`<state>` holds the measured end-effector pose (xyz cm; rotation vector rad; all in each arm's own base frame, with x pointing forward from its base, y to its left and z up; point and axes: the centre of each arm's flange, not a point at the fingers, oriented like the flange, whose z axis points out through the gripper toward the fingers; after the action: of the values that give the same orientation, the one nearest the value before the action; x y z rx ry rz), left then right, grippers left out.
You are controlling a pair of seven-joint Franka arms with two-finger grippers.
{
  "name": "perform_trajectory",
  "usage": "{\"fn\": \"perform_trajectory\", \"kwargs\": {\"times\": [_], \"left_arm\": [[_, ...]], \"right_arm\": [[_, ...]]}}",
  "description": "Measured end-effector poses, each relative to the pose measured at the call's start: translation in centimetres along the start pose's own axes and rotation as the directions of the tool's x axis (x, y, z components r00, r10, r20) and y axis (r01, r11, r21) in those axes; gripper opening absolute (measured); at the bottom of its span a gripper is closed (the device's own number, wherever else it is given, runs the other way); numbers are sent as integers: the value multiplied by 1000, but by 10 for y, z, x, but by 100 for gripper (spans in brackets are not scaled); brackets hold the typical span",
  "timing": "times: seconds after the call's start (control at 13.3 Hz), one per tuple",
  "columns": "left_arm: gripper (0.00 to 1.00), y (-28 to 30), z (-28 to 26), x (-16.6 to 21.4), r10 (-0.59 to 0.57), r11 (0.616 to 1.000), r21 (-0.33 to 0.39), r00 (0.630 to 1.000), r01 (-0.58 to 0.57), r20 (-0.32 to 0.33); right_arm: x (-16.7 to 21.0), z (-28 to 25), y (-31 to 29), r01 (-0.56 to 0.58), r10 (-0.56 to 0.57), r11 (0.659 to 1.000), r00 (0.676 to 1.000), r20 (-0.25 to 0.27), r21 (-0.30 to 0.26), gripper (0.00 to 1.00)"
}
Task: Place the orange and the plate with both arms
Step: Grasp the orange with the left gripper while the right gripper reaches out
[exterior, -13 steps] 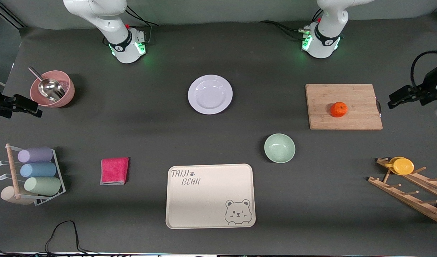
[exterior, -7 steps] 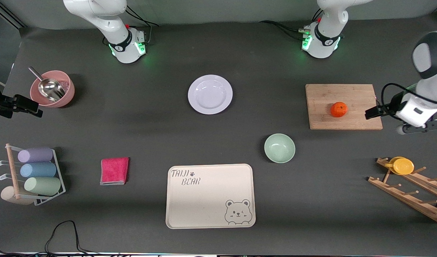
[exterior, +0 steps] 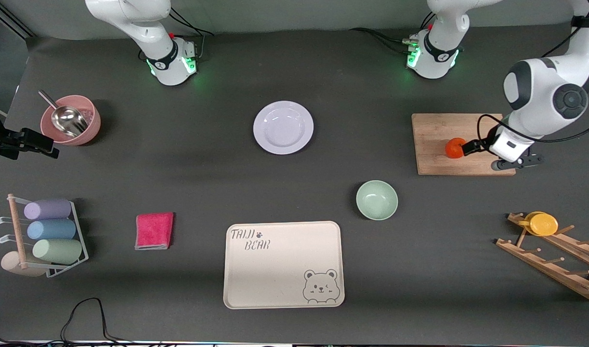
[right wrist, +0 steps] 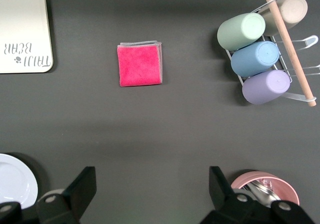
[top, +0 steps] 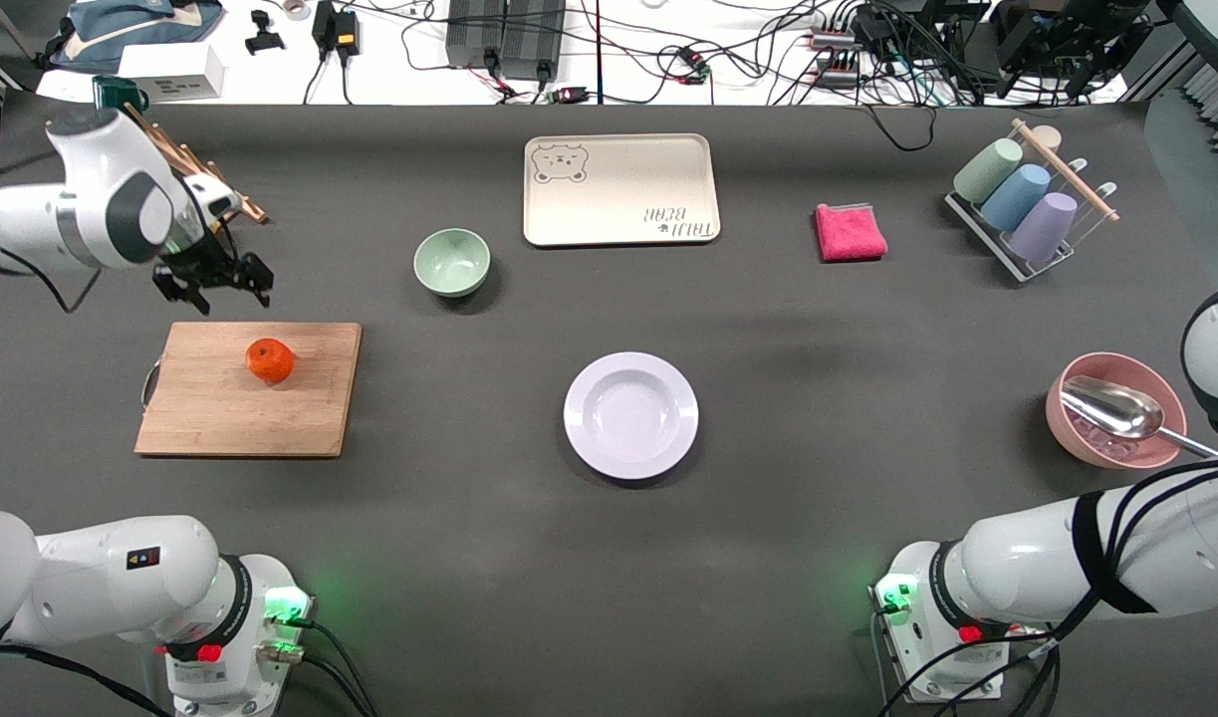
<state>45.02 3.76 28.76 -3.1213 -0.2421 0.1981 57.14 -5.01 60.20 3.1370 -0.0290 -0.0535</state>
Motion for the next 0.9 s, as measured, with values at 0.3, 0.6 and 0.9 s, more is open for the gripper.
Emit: {"fn": "perform_trajectory", "kwargs": {"times": [0.3,0.6,0.9], "left_arm": [[100,7,36,-26,-13,1000,2,1000,13,-18],[100,16,53,-42,-1,1000,5,1000,1,-16],[100,22,71,-51,16,1000,1,999,-16,-35]], "right_arm": [[0,1,0,0,0,1000,1000,2,0,100],[-6,7,0,1,-1,1000,1000,8,2,100],[-51,14,-24,7,-6,1000,1000,-25,8,100]]}}
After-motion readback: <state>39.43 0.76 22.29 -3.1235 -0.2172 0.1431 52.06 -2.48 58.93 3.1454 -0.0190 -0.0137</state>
